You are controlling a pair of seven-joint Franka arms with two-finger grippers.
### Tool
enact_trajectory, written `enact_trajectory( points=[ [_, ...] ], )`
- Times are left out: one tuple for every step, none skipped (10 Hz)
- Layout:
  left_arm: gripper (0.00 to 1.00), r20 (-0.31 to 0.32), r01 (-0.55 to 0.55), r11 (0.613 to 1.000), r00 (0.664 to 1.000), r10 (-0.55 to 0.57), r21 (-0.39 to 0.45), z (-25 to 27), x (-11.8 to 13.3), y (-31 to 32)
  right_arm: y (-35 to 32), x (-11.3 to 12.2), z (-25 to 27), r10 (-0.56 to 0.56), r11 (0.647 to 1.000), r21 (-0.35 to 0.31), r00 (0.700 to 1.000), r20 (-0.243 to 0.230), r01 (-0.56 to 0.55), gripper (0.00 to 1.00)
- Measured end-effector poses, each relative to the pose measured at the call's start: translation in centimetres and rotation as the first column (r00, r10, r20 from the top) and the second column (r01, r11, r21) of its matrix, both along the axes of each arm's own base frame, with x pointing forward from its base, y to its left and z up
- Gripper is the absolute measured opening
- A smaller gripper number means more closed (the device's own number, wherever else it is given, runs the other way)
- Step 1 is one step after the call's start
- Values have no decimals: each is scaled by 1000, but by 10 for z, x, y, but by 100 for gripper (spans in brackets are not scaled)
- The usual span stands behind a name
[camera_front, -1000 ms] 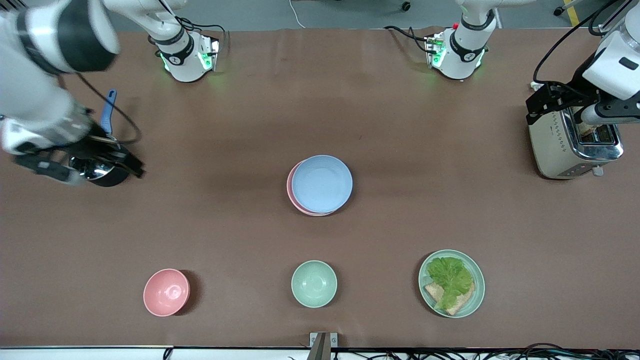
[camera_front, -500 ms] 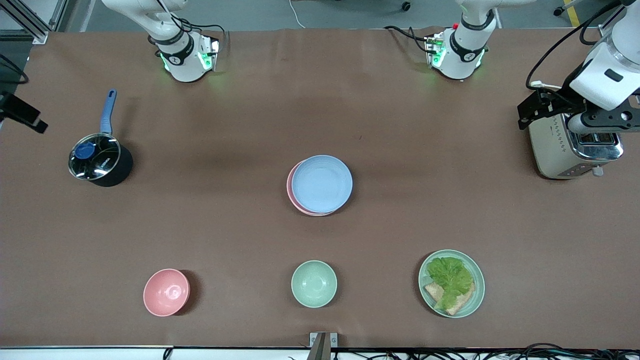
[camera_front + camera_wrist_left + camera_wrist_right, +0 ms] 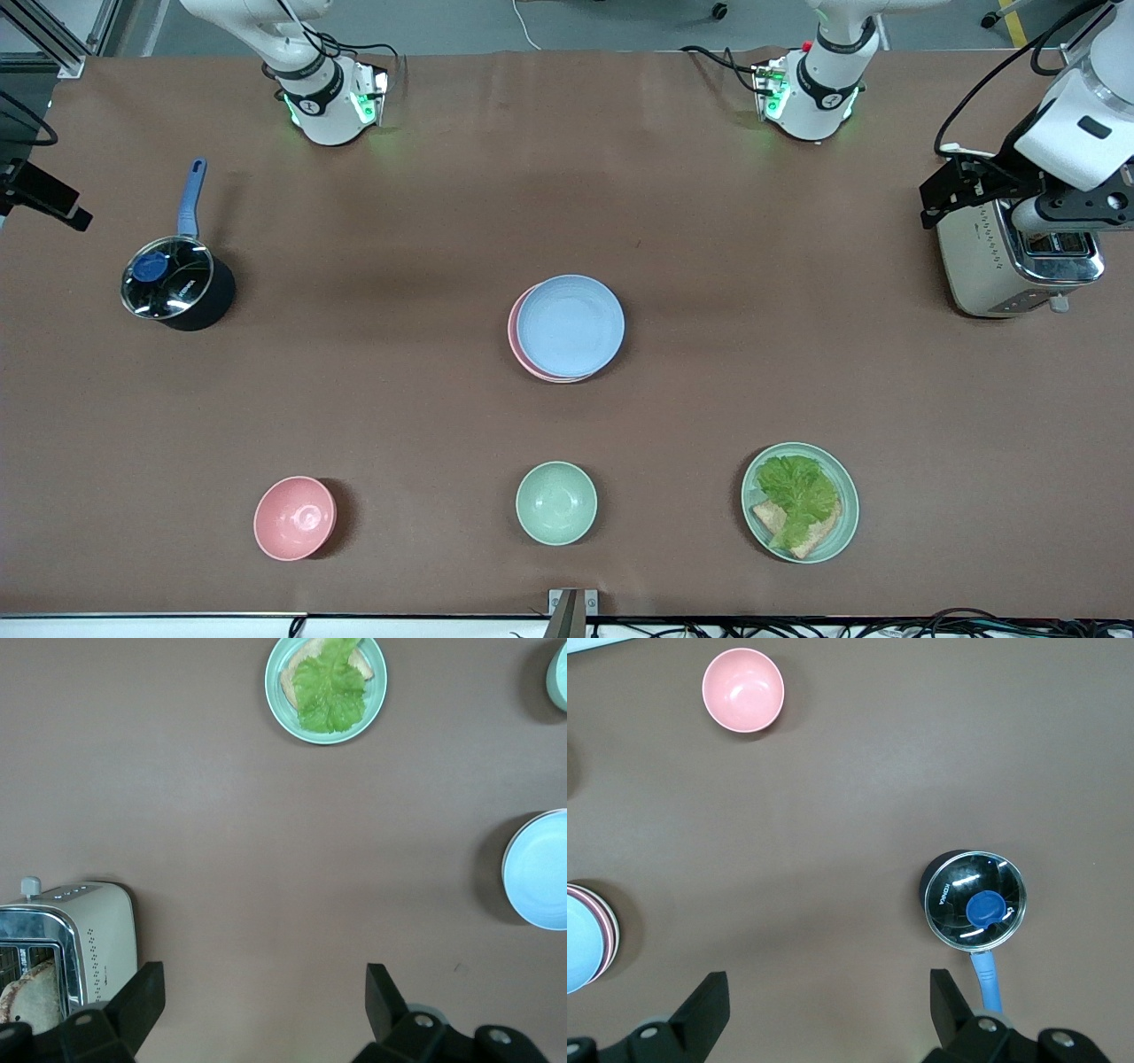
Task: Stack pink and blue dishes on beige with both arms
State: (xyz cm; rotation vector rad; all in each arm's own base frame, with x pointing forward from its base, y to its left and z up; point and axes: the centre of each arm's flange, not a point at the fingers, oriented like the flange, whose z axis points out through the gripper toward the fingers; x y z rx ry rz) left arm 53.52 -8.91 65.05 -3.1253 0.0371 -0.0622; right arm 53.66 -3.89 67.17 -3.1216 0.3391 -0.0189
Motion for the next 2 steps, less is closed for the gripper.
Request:
enact_trajectory(
  points=[
    [100,8,-2,1000,1000,2,-1,4,0,1,0,0,0,18,1000,-2,1000,-1,-18,100],
    [100,12,-2,1000,1000,2,-2,6,0,1,-1,0,0,36,999,-4,999,-1,-36,100]
  ],
)
